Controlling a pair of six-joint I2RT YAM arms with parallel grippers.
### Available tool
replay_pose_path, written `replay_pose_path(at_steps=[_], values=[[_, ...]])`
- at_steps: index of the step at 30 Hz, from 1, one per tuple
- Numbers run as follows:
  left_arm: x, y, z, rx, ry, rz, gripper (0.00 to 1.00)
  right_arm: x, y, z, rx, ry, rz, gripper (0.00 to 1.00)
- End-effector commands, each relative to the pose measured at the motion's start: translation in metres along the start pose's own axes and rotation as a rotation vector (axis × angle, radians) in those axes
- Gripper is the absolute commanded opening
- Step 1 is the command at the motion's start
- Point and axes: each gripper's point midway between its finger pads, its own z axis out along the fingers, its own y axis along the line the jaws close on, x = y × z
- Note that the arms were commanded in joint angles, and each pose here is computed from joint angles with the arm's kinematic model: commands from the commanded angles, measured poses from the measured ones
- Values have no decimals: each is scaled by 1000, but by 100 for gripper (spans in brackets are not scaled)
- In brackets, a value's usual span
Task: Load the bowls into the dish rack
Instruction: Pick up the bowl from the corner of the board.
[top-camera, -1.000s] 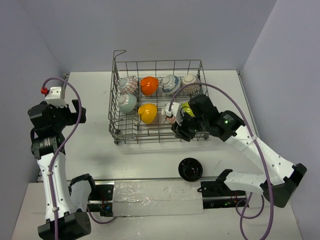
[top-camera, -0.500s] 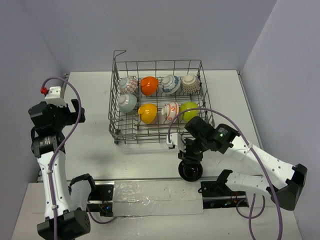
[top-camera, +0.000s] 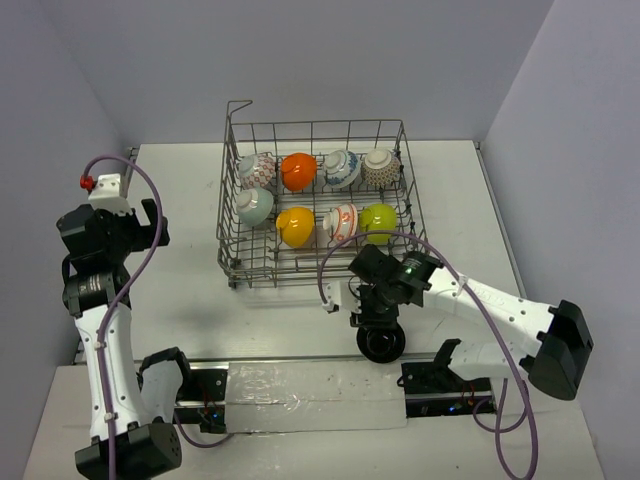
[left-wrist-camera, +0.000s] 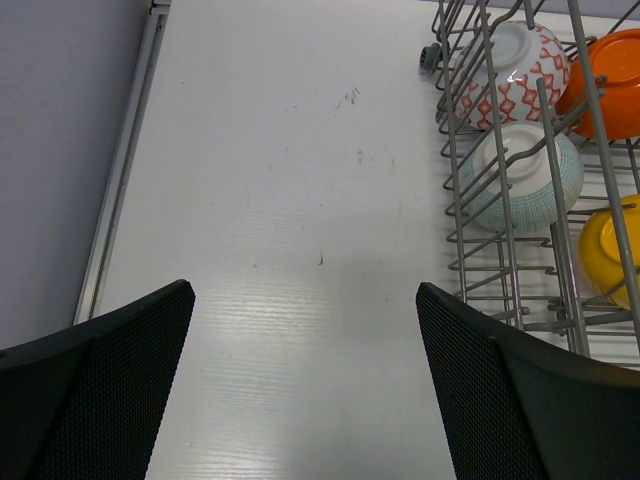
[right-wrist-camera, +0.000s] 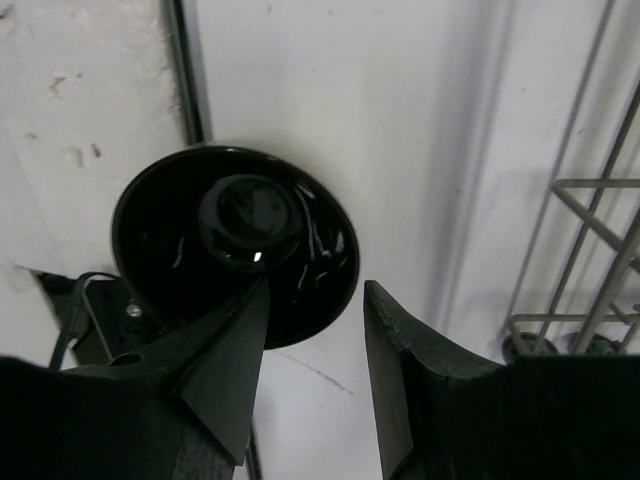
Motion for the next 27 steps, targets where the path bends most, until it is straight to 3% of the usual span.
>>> replay_pose_path(at_steps=[1,10,27], values=[[-5,4,-6,-34,-35,18,99,-16,-23,1,79,-27,-68,51],[1,2,-6,-16,-25,27,99,-33,-31,6,39,-18,-84,52],[2,-1,-6,3,-13,40,99,-19,-14,16,-71,42,-80,52]])
